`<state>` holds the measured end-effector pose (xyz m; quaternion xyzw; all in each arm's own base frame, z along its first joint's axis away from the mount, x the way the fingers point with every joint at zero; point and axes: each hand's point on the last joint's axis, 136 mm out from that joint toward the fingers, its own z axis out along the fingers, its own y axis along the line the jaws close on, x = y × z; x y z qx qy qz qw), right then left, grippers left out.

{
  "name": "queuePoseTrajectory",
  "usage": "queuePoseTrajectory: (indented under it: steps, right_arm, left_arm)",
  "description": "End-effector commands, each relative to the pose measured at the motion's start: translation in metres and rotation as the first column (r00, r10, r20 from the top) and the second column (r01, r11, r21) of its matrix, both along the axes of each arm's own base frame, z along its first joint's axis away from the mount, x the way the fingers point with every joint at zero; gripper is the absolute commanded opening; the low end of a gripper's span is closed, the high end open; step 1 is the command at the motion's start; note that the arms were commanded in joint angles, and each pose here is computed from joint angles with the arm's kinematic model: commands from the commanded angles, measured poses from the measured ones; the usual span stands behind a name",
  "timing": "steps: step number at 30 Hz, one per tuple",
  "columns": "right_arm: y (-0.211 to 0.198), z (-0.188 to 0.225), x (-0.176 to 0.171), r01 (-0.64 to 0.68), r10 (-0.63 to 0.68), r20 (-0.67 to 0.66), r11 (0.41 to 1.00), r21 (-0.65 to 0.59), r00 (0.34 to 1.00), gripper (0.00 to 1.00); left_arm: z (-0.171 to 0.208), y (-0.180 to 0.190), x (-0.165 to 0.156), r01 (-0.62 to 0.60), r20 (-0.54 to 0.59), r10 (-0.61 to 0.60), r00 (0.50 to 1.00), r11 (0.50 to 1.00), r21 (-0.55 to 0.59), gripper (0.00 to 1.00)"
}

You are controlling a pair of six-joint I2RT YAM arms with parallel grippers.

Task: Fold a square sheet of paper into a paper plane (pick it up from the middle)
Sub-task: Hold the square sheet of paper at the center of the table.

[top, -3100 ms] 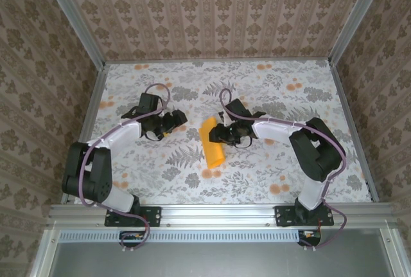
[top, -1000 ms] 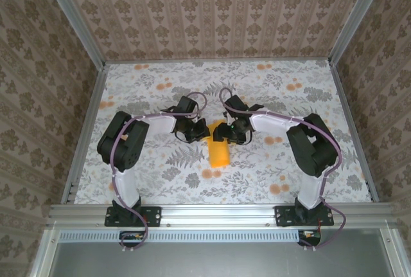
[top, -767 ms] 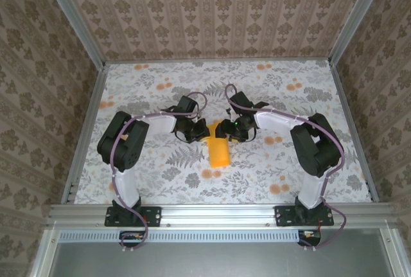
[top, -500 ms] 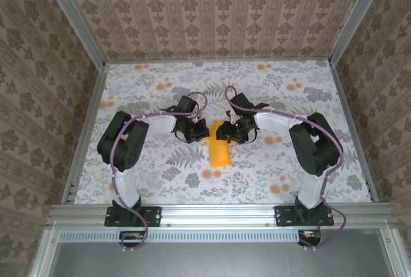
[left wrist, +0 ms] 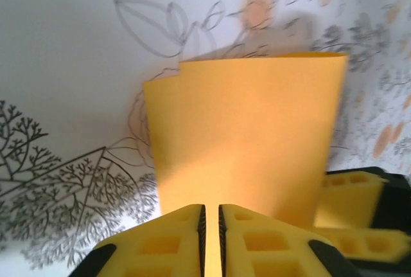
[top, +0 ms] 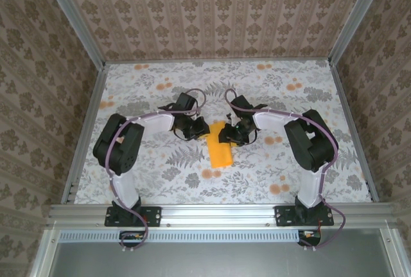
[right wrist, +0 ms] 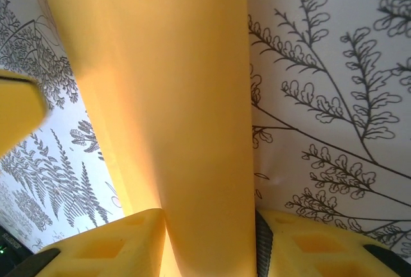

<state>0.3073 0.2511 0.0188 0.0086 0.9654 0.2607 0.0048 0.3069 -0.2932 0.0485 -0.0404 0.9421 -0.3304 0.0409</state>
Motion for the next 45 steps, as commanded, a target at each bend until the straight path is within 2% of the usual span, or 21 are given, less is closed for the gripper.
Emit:
queuePoseTrajectory:
  steps: [1, 7, 15, 32, 45]
  right_arm:
    - [-0.017, -0.034, -0.010, -0.003, -0.002, -0.042, 0.993, -0.114, 0.999, 0.42]
    - [-0.026, -0.054, -0.018, -0.032, 0.021, -0.050, 0.974, -0.224, 0.999, 0.43]
    - [-0.026, -0.075, -0.029, -0.047, 0.029, -0.060, 0.950, -0.309, 0.998, 0.46]
    - [-0.023, -0.083, -0.028, -0.135, 0.124, -0.052, 0.931, -0.339, 0.991, 0.50]
    - [-0.029, -0.091, -0.030, -0.133, 0.114, -0.072, 0.917, -0.377, 0.991, 0.50]
  left_arm:
    - [0.026, 0.009, 0.010, -0.023, 0.083, 0.022, 0.996, 1.000, 0.004, 0.18]
    - [0.020, 0.024, 0.010, -0.082, 0.086, 0.082, 0.993, 0.997, 0.005, 0.22]
    - [0.015, 0.038, 0.010, -0.128, 0.134, 0.125, 0.983, 0.992, 0.018, 0.21]
    - [0.006, 0.032, 0.012, -0.111, 0.118, 0.112, 0.987, 0.994, -0.011, 0.18]
    - [0.000, 0.017, 0.008, -0.073, 0.093, 0.076, 0.993, 0.997, -0.040, 0.15]
